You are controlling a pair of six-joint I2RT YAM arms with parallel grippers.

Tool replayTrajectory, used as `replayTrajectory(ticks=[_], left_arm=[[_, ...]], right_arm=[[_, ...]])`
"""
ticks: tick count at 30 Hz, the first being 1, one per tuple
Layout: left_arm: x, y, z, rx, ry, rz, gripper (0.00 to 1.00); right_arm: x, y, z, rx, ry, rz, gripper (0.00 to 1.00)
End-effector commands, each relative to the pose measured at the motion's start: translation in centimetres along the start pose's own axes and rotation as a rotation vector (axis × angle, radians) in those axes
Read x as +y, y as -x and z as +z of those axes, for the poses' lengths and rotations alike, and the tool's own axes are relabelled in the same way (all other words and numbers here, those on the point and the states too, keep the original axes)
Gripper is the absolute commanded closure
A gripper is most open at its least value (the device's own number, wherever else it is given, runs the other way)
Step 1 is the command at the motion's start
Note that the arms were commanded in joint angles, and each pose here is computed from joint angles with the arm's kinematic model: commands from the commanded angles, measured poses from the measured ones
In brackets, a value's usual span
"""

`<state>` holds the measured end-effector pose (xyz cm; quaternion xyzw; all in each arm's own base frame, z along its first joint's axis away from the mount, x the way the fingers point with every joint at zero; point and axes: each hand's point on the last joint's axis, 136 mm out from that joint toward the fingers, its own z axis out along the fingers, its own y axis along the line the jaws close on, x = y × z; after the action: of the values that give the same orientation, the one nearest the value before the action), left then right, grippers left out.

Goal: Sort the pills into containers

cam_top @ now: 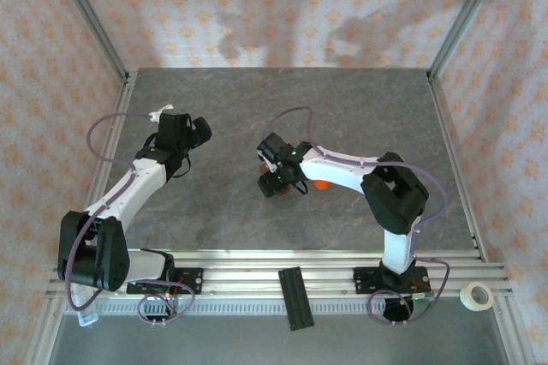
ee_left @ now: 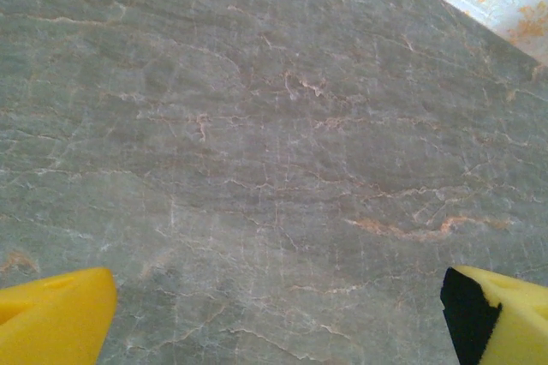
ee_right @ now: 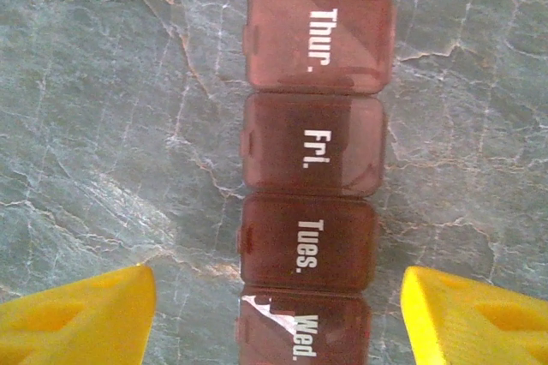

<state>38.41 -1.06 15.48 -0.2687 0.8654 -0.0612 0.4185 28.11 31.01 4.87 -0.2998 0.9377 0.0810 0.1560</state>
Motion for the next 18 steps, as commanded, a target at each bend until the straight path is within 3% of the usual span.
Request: replayTrajectory(ticks=[1, 11, 18], left_arm=[[-0.5, 0.7, -0.1, 0.007, -0.01, -0.029, 0.0], [-0.7, 0.5, 0.0, 0.018, -0.021, -0.04, 0.0], [-1.4, 0.2, 0.2, 0.043, -0.051, -0.063, 0.0]], right_arm=[[-0.9, -0.6, 0.9, 0.02, -0.06, -0.013, 0.27], [-1.3, -0.7, 2.1, 0.026, -0.085, -0.013, 0.31], [-1.3, -1.2, 2.7, 0.04, -0.082, -0.012, 0.47]])
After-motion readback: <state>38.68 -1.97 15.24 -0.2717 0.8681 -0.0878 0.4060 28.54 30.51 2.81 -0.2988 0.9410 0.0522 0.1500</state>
